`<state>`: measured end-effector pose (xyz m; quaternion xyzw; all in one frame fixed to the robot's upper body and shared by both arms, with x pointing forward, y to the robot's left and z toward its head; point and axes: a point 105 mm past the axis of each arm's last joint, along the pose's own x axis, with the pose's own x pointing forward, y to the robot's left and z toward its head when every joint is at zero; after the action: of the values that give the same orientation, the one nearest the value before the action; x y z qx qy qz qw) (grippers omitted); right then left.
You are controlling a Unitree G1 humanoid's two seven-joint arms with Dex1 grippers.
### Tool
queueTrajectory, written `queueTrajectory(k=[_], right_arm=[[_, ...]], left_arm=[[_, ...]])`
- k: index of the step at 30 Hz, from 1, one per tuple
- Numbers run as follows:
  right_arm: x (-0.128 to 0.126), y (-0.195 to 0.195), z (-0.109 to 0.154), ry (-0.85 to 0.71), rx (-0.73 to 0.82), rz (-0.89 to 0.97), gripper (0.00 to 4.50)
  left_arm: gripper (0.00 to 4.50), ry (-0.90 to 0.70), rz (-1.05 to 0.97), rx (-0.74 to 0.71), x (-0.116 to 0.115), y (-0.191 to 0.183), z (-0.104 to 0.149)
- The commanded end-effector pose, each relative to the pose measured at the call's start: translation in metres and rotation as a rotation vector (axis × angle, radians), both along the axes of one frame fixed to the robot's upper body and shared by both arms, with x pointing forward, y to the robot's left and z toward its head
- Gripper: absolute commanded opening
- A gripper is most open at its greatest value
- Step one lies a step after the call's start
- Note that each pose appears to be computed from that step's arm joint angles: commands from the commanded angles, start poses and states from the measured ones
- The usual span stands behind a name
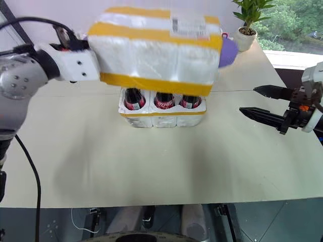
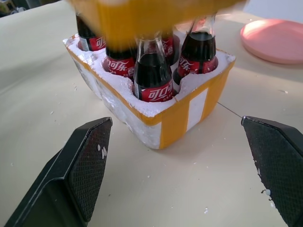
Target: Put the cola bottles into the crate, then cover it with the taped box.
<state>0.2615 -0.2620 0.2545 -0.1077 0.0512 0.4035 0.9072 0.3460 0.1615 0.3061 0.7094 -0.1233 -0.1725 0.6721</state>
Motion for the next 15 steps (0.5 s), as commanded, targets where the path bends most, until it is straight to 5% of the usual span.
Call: queueTrajectory(k=[1,4,12,15], right_arm=[[-0.006,0.000,0.014,-0.069,0.010,-0.004,4.50],[-0.006,0.000,0.012,-0.066,0.012,-0.018,4.50],[-0.009,-0.002,0.011,-0.057,0.006,-0.028,4.50],[-0.009,-0.005,0.011,-0.051,0.004,-0.036,4.50]], left_arm=[[0.41,-0.032,0.017,0.050,-0.004,0.001,0.003],[0.41,-0.018,0.020,0.064,-0.005,-0.001,-0.003],[4.29,0.120,0.078,0.032,-0.010,0.012,-0.032],[4.48,0.147,0.105,-0.028,-0.013,0.022,-0.031]])
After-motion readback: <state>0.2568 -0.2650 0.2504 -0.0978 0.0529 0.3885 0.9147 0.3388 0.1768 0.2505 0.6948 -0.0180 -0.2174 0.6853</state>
